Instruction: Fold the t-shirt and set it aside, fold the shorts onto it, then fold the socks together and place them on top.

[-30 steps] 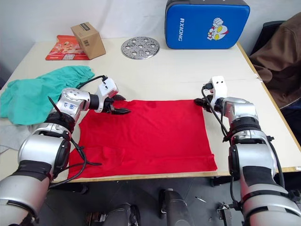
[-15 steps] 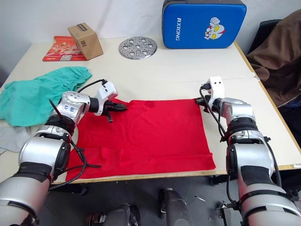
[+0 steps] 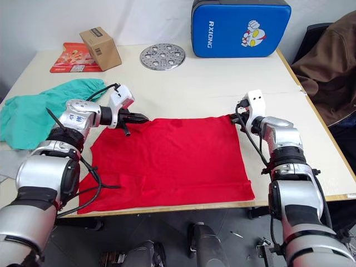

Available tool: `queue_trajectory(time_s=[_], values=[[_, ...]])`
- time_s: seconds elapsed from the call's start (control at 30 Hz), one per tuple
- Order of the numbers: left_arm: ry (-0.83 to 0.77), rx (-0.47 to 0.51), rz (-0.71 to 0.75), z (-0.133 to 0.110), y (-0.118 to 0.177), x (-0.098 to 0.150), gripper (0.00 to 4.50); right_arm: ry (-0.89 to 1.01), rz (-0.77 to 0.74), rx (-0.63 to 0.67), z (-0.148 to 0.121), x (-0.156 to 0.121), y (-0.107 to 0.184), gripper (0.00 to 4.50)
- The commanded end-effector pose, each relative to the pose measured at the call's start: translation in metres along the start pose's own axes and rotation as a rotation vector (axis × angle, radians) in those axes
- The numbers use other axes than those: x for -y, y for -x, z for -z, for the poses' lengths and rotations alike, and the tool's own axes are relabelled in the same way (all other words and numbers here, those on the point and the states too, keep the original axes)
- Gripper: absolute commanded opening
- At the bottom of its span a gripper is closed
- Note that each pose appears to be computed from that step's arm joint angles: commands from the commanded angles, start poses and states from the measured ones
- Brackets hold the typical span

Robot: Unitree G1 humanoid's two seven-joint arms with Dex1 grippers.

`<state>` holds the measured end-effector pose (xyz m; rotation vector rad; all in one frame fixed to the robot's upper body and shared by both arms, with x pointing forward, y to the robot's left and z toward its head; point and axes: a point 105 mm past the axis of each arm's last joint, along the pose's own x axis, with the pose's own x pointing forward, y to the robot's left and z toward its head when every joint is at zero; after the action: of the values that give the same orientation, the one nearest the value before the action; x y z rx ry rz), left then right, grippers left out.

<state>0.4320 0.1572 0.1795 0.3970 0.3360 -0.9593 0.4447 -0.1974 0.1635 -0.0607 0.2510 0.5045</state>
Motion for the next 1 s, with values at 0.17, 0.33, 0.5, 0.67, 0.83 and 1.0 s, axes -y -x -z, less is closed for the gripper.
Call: queue_trajectory(time_s=[0.17,0.33,0.5,0.67,0.83,1.0], values=[[-0.092,-0.035,-0.033,-0.002,0.010,-0.007,0.59,0.037,-0.010,0.040,-0.011,-0.004,0.003,0.00],[-0.115,-0.069,-0.032,0.007,0.007,-0.005,2.16,0.045,-0.017,0.028,-0.006,-0.008,0.002,0.00],[-0.156,-0.108,-0.069,0.019,0.008,-0.008,2.76,0.045,-0.019,0.020,-0.003,-0.009,0.002,0.00],[-0.208,-0.146,-0.113,0.028,0.007,-0.011,2.76,0.046,-0.022,0.020,-0.005,-0.010,0.001,0.00],[-0.210,-0.154,-0.119,0.030,0.007,-0.012,2.58,0.044,-0.025,0.022,-0.007,-0.011,0.000,0.00],[-0.206,-0.155,-0.130,0.032,0.008,-0.013,1.21,0.039,-0.027,0.023,-0.008,-0.012,-0.001,0.00]])
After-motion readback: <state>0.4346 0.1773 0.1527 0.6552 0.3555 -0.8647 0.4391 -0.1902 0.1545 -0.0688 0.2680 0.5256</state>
